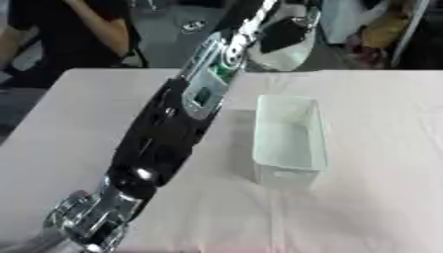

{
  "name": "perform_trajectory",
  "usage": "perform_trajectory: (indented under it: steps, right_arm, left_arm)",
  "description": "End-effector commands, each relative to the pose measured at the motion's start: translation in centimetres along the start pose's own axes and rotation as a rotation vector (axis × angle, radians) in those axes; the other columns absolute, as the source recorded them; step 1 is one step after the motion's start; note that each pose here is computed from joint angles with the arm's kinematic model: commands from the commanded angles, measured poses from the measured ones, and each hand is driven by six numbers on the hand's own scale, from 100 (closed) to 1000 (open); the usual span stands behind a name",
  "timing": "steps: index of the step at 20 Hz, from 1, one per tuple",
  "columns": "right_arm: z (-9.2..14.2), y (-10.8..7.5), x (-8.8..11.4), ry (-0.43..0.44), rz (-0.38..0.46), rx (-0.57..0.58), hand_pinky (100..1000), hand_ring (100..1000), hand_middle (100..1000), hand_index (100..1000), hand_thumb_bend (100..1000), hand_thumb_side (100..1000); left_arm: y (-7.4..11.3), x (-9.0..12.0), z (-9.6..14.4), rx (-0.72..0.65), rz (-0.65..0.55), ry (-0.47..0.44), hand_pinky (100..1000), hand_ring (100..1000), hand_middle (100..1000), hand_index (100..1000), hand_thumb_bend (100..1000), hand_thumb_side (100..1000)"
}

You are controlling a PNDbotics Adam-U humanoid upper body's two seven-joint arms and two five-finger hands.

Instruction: Pick up objects on the table and place them in the box.

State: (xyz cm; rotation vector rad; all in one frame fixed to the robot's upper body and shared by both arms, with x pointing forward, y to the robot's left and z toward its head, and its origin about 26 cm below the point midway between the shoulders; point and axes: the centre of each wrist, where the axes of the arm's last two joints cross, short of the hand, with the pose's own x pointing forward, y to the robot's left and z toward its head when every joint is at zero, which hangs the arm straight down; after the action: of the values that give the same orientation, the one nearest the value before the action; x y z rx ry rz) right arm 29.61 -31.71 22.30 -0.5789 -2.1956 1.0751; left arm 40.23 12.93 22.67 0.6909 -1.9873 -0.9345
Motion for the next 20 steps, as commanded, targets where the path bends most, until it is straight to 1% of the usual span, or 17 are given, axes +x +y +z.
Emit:
perform_trajectory:
  steps: [1, 5, 8, 13, 20]
  right_arm:
    - [-0.5, -0.7, 0.6, -0.044, 0.022, -0.024, 901, 922, 929, 939, 100, 612]
    - [-0.7, -0.8, 0.7, -0.067, 0.029, -0.048, 903, 920, 927, 939, 100, 600]
    - [-0.8, -0.8, 0.7, -0.072, 0.032, -0.052, 902, 918, 924, 937, 100, 592]
    - [-0.8, -0.8, 0.7, -0.071, 0.034, -0.049, 901, 917, 924, 937, 100, 602]
    - [-0.9, -0.8, 0.7, -0.072, 0.034, -0.046, 900, 917, 924, 937, 100, 602]
  left_arm:
    - [-0.4, 2.5, -1.0, -0.036, -0.022, -0.093, 100, 100, 100, 100, 100, 603]
    - [-1.9, 4.0, -1.3, -0.106, -0.055, -0.157, 100, 100, 100, 100, 100, 587]
    - [-2.8, 4.1, -1.0, -0.162, -0.126, -0.195, 100, 100, 100, 100, 100, 569]
    - [-3.9, 2.7, -0.5, -0.238, -0.264, -0.202, 100, 100, 100, 100, 100, 540]
    - [-5.7, 0.6, -0.3, -0.287, -0.353, -0.169, 100, 100, 100, 100, 100, 523]
